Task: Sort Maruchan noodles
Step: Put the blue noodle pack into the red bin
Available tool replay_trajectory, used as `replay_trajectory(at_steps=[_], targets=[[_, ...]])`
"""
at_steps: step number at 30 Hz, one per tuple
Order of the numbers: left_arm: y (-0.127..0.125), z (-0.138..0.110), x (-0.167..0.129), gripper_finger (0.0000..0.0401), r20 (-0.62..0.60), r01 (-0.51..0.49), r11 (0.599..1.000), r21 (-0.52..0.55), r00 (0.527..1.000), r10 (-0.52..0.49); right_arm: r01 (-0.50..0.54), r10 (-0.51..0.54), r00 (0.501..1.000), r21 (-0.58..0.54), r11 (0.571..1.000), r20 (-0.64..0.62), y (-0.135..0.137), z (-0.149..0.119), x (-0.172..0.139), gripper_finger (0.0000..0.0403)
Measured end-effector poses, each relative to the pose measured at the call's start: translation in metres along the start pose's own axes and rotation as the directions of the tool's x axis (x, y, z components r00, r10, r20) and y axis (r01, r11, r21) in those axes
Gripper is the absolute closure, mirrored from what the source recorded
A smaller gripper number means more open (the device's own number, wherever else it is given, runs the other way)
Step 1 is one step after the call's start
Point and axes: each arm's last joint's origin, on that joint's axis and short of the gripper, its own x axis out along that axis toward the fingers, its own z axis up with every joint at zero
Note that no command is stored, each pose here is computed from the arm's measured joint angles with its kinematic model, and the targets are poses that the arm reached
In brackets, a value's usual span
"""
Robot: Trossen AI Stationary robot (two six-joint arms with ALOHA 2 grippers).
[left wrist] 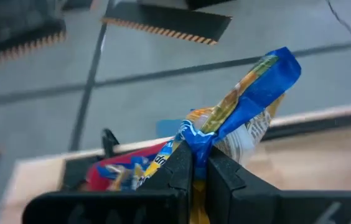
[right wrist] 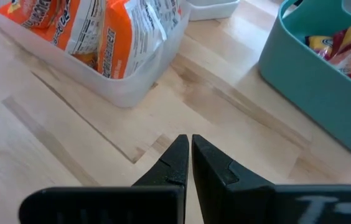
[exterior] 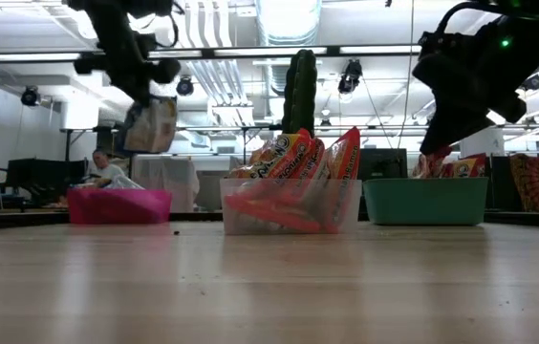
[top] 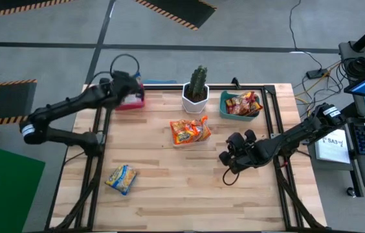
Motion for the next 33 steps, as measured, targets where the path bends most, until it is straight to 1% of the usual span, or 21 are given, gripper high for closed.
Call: replay_trajectory(at_steps=[3,7,9,11,14,16,19,21,26,30,33], targets=[[0.001,0.002,0.02,0.0396,-0.046,-0.028,0.991,-0.129,0.999,0.022,0.0,0.0,1.0,0.003,1.0,0.0,0.0,0.0,0.0,0.0394],[-0.003,0.0,0.033,0.0395,-0.079,-0.069,0.974,-0.215,0.995,0.053,0.001,-0.001,1.0,0.015,1.0,-0.001,0.0,-0.001,0.0,0.0394],[-0.007,-0.001,0.038,0.0395,-0.082,-0.075,0.959,-0.275,0.995,0.055,0.003,-0.003,1.0,0.013,1.0,-0.003,-0.001,-0.002,0.001,0.0394],[-0.01,-0.002,0.042,0.0395,-0.085,-0.071,0.939,-0.335,0.995,0.045,0.007,-0.007,1.0,0.017,1.0,-0.004,-0.002,-0.003,0.002,0.0394],[-0.013,-0.004,0.045,0.0395,-0.098,-0.084,0.893,-0.443,0.994,0.045,0.011,-0.011,1.0,0.017,1.0,-0.006,-0.003,-0.004,0.003,0.0394],[-0.014,-0.005,0.047,0.0395,-0.106,-0.098,0.865,-0.492,0.993,0.052,0.013,-0.013,1.0,0.017,1.0,-0.007,-0.003,-0.005,0.003,0.0394],[-0.018,-0.007,0.051,0.0394,-0.114,-0.104,0.841,-0.532,0.992,0.051,0.015,-0.015,1.0,0.015,1.0,-0.008,-0.004,-0.006,0.004,0.0394],[-0.02,-0.007,0.054,0.0394,-0.122,-0.095,0.829,-0.552,0.992,0.032,0.018,-0.018,1.0,0.013,1.0,-0.009,-0.004,-0.006,0.004,0.0394],[-0.025,-0.007,0.059,0.0394,-0.122,-0.077,0.812,-0.578,0.993,0.007,0.02,-0.02,1.0,0.006,1.0,-0.01,-0.005,-0.007,0.005,0.0394],[-0.025,-0.01,0.068,0.0394,-0.146,-0.112,0.812,-0.572,0.989,0.034,0.02,-0.02,1.0,0.005,1.0,-0.01,-0.005,-0.007,0.005,0.0394],[-0.027,-0.013,0.077,0.0394,-0.165,-0.138,0.83,-0.54,0.985,0.056,0.02,-0.02,1.0,0.004,1.0,-0.01,-0.005,-0.007,0.005,0.0394]])
